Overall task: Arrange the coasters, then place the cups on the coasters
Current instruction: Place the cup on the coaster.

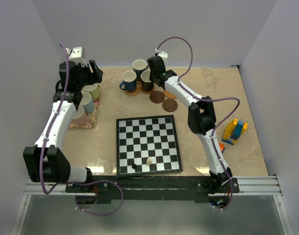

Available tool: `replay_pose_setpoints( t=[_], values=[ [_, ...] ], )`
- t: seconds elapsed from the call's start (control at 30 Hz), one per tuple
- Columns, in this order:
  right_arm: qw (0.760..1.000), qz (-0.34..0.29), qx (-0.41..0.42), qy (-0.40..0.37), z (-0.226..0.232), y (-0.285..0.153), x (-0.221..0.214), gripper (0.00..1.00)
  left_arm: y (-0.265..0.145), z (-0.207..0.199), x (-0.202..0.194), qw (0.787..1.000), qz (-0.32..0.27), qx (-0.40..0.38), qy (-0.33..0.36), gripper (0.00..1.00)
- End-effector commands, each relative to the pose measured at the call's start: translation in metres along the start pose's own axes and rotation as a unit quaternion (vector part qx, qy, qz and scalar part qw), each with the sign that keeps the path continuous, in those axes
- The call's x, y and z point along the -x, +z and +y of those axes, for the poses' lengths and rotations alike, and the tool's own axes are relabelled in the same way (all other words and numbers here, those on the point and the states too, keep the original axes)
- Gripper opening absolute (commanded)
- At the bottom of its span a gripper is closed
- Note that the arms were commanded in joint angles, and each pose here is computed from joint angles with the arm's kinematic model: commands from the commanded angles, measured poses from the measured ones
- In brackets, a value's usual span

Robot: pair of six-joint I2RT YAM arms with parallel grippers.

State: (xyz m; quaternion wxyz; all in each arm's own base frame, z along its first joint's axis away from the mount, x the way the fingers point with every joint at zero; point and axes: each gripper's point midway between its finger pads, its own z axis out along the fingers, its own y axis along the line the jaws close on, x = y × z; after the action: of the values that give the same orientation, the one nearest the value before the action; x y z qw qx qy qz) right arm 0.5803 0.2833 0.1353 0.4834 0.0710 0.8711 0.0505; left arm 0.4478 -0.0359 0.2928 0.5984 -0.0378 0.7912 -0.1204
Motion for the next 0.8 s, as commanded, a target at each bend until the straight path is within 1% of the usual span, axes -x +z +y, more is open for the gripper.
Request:
replay_pose_setpoints(
  t=[0.0,0.4,0.47,0.57,0.67,0.77],
  values=[
    [0.993,-0.099,0.033,0.056,0.013,-0.046,0.090,0.00,0.000,-0.004,0.015,0.999,-0.029,-0.011,-0.009,0.70],
    [0.994,-0.094,0.035,0.049,0.013,-0.037,0.083,0.00,0.000,-0.004,0.015,0.999,-0.030,-0.010,-0.008,0.70],
    [0.994,-0.092,0.035,0.048,0.013,-0.036,0.082,0.02,-0.001,-0.004,0.016,0.999,-0.031,-0.011,-0.008,0.70],
    [0.994,-0.091,0.037,0.048,0.013,-0.034,0.081,0.10,-0.001,-0.004,0.016,0.999,-0.031,-0.010,-0.008,0.70],
    [0.994,-0.090,0.038,0.047,0.013,-0.033,0.081,0.23,-0.001,-0.004,0.015,0.999,-0.030,-0.010,-0.008,0.70],
    [0.994,-0.092,0.042,0.046,0.015,-0.033,0.081,0.32,-0.001,-0.003,0.015,0.999,-0.030,-0.009,-0.008,0.70]
  ],
)
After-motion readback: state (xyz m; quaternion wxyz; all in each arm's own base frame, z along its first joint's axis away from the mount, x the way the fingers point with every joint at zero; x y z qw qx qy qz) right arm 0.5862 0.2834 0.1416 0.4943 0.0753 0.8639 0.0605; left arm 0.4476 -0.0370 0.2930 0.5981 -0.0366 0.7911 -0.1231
